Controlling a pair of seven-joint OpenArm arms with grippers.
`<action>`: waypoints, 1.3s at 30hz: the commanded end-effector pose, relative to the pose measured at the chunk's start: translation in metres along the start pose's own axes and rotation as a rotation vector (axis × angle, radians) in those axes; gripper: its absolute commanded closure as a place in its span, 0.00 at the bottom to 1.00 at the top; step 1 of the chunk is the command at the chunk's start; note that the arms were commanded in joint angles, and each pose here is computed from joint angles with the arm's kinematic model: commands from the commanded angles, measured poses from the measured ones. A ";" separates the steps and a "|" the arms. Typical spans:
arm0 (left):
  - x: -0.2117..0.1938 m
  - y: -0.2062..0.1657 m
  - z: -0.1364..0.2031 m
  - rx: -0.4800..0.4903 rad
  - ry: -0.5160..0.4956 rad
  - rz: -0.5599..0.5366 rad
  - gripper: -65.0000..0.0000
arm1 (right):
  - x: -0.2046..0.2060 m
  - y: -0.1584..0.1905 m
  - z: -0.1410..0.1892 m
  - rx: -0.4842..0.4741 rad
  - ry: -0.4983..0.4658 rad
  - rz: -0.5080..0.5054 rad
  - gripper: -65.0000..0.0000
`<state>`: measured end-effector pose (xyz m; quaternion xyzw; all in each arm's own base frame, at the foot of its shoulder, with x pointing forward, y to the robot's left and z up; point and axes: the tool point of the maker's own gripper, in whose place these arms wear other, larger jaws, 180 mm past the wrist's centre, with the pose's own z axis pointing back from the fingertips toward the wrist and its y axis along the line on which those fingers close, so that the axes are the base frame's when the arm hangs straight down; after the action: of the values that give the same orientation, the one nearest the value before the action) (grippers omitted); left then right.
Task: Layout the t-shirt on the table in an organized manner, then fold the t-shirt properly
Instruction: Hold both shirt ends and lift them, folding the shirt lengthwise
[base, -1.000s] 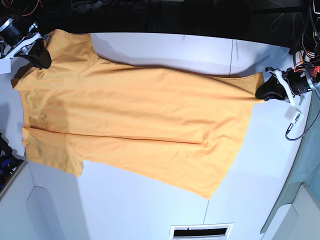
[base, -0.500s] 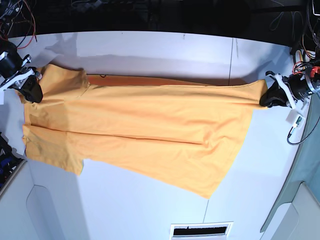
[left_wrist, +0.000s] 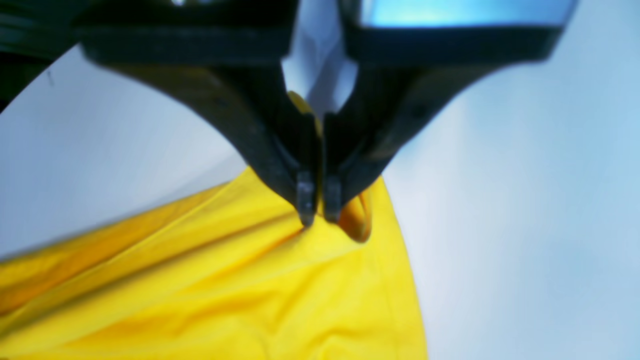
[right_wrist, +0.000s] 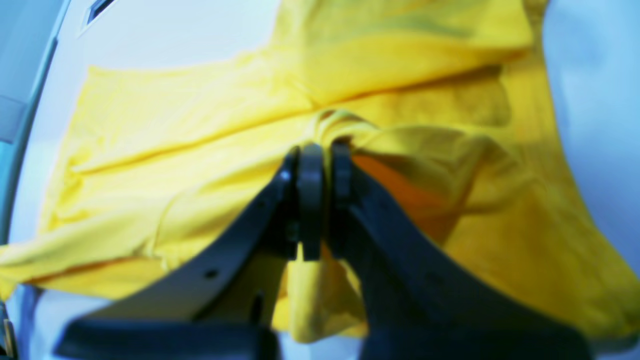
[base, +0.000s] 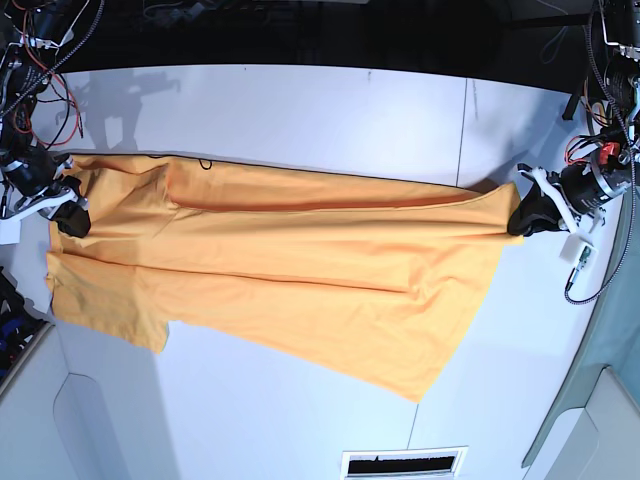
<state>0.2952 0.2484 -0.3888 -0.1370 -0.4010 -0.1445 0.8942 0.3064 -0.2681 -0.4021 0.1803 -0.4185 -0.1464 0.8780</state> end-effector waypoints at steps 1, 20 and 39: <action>0.022 0.008 0.004 0.016 -0.057 -0.027 1.00 | 0.019 -0.001 0.003 -0.003 -0.050 0.024 1.00; 0.024 0.016 -0.044 0.030 0.094 -0.026 0.67 | 0.013 -0.020 0.011 -0.045 -0.014 -0.027 0.65; 0.000 0.006 -0.019 -0.064 0.070 0.192 0.44 | -0.004 -0.117 0.080 -0.305 -0.070 -0.119 0.38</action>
<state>0.2961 0.2391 -0.4191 -0.2016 -0.3200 -0.0762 0.9226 0.2204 -0.3767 -0.4248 0.0724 -0.3853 -0.2733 0.8784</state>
